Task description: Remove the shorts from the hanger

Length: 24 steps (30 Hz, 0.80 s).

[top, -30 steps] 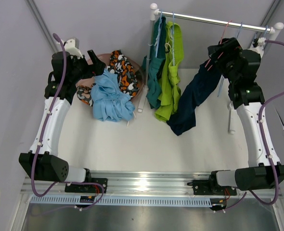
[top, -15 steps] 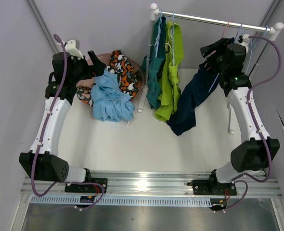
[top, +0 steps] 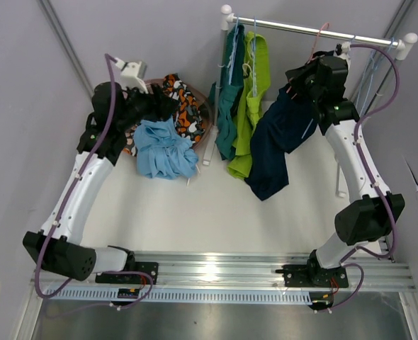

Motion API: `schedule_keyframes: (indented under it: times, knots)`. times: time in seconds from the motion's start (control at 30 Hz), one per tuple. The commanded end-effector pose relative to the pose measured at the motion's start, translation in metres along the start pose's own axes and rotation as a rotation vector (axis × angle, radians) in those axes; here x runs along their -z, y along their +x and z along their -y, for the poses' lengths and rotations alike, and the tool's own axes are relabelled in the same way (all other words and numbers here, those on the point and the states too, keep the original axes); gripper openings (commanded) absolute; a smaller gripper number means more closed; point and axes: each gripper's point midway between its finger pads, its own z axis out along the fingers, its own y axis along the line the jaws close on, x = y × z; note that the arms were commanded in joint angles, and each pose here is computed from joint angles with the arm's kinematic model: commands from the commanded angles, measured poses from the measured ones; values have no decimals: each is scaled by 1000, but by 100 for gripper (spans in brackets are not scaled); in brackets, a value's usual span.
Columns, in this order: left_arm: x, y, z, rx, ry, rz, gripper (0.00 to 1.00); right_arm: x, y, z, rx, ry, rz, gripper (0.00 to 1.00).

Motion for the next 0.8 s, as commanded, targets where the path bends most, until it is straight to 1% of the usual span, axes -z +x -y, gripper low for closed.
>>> schedule_keyframes:
  times: [0.0,0.07,0.13,0.2,0.23,0.27,0.3,0.33,0.43,0.53,0.7,0.77]
  knots:
    - [25,-31,89,-168,285,117,63,59,-63,-75,16,-176,189,0]
    - [34,-25,125,-168,421,117,65,75,-68,-87,17,-201,202,0]
    - [41,-22,146,-157,495,117,68,88,-75,-96,11,-217,221,0]
    - [49,-15,163,-142,581,111,80,95,-76,-101,8,-223,223,0]
    - [54,-16,175,-146,635,126,85,101,-78,-104,-4,-232,226,0]
    - [61,-8,185,-142,700,108,94,104,-77,-106,-10,-236,220,0]
    - [63,1,191,-139,735,91,97,107,-77,-107,-14,-238,221,0]
    - [69,0,204,-157,789,116,99,108,-76,-109,-18,-241,217,0]
    - [77,25,226,-167,907,87,99,119,-75,-114,-36,-253,209,0]
    - [73,49,242,-160,970,52,99,133,-75,-120,-51,-270,213,0]
    - [58,68,266,-149,1005,31,99,154,-71,-124,-83,-298,204,0]
    - [53,69,278,-161,996,38,99,158,-67,-123,-91,-303,193,0]
